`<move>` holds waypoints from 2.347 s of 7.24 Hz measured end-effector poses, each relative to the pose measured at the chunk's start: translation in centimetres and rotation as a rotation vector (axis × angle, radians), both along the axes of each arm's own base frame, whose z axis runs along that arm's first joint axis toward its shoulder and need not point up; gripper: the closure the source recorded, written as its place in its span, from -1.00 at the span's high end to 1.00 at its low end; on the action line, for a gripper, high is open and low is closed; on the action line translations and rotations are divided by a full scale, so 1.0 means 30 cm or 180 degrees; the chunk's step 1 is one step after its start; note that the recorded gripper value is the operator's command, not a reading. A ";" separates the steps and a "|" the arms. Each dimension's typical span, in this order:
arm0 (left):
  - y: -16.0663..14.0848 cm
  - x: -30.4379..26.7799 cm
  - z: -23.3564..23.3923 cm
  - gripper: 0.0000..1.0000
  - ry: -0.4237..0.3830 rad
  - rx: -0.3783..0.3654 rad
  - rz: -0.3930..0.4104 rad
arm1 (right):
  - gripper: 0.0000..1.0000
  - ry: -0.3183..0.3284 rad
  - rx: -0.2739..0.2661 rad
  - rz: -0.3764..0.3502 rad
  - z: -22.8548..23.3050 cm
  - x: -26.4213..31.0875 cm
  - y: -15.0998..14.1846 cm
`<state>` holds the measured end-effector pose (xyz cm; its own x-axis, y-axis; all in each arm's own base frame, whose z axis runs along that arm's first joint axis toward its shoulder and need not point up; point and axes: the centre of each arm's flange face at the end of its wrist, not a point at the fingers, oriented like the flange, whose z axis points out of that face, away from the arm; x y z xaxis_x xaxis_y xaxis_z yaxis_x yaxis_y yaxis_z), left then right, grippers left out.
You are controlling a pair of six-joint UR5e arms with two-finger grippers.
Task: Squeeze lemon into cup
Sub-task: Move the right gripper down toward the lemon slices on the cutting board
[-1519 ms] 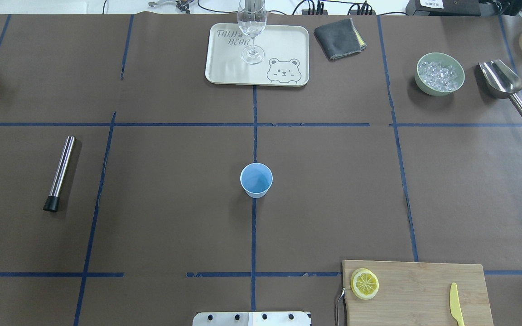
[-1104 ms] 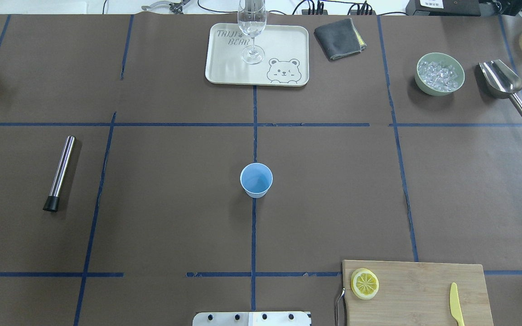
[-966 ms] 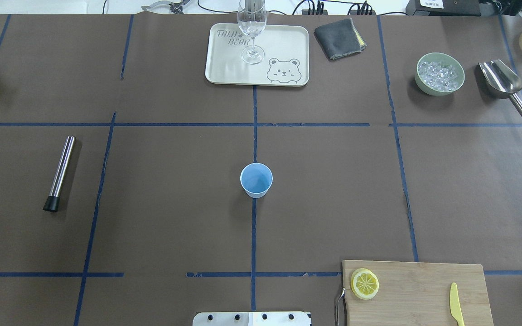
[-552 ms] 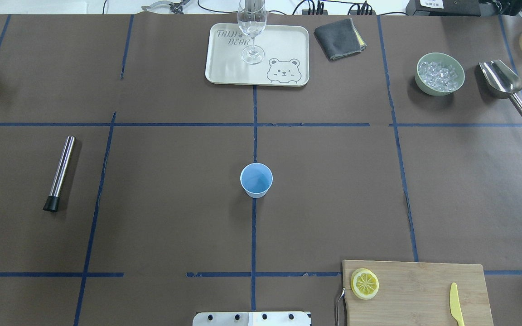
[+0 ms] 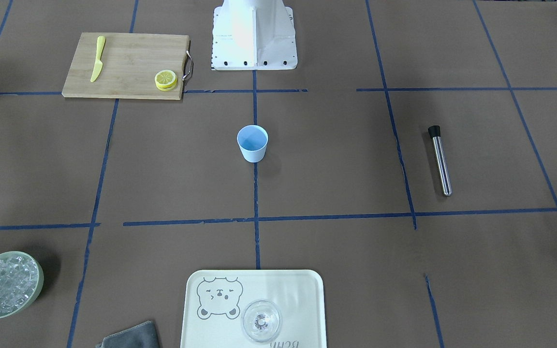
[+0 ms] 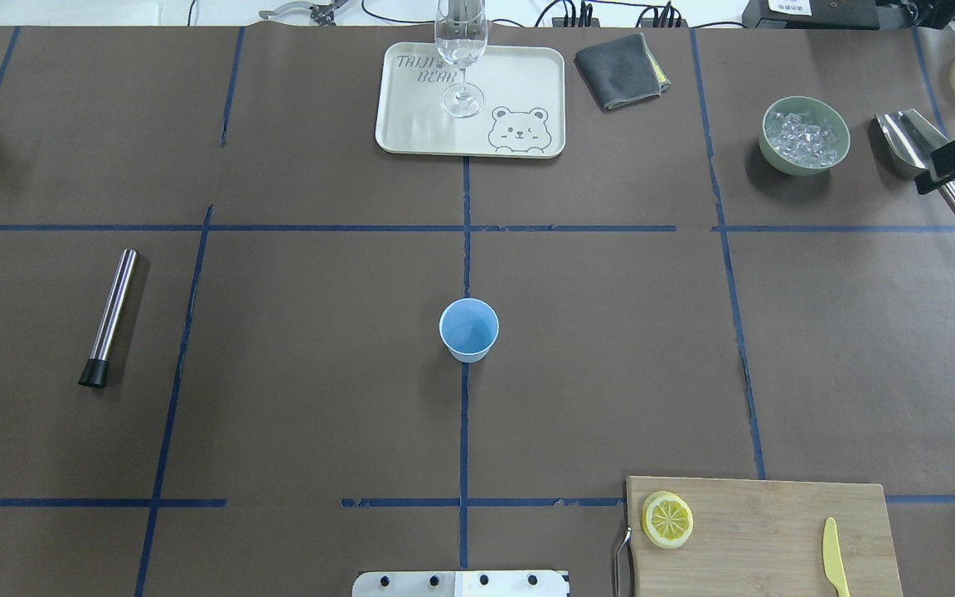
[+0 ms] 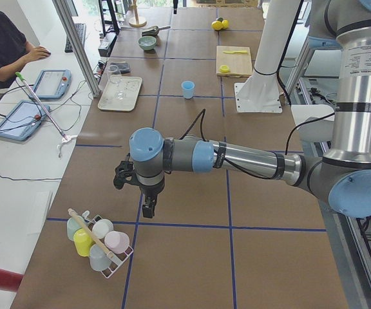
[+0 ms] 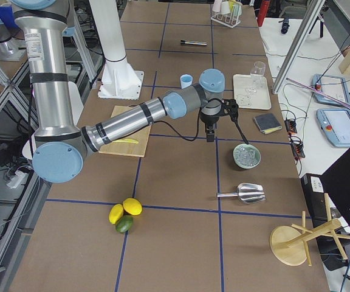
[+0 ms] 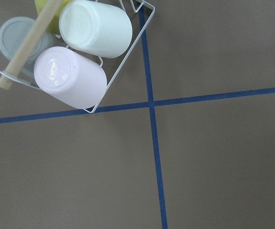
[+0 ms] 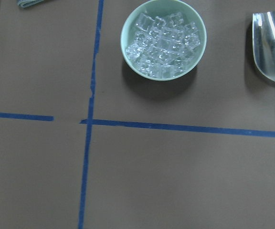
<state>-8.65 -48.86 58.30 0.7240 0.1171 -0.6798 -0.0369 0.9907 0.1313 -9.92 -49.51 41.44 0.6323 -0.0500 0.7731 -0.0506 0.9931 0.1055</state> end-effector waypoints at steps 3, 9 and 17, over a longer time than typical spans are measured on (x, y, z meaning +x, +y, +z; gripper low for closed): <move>-0.010 0.000 -0.022 1.00 -0.0005 0.0044 -0.0012 | 1.00 -0.0074 -0.0108 0.0097 -0.217 -0.250 0.180; -0.020 -0.002 -0.078 1.00 -0.0021 0.0165 -0.0009 | 1.00 0.0024 -0.0248 0.0463 -0.419 -0.866 0.750; -0.017 -0.002 -0.097 1.00 -0.0016 0.0197 -0.0013 | 1.00 0.0243 -0.0128 0.0374 -0.160 -1.205 1.012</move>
<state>-8.69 -49.38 55.39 0.7279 0.1558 -0.6678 -0.0336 0.9808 0.1921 -46.06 -19.16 36.63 0.6891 0.0580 0.7223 -0.1601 0.9844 0.0737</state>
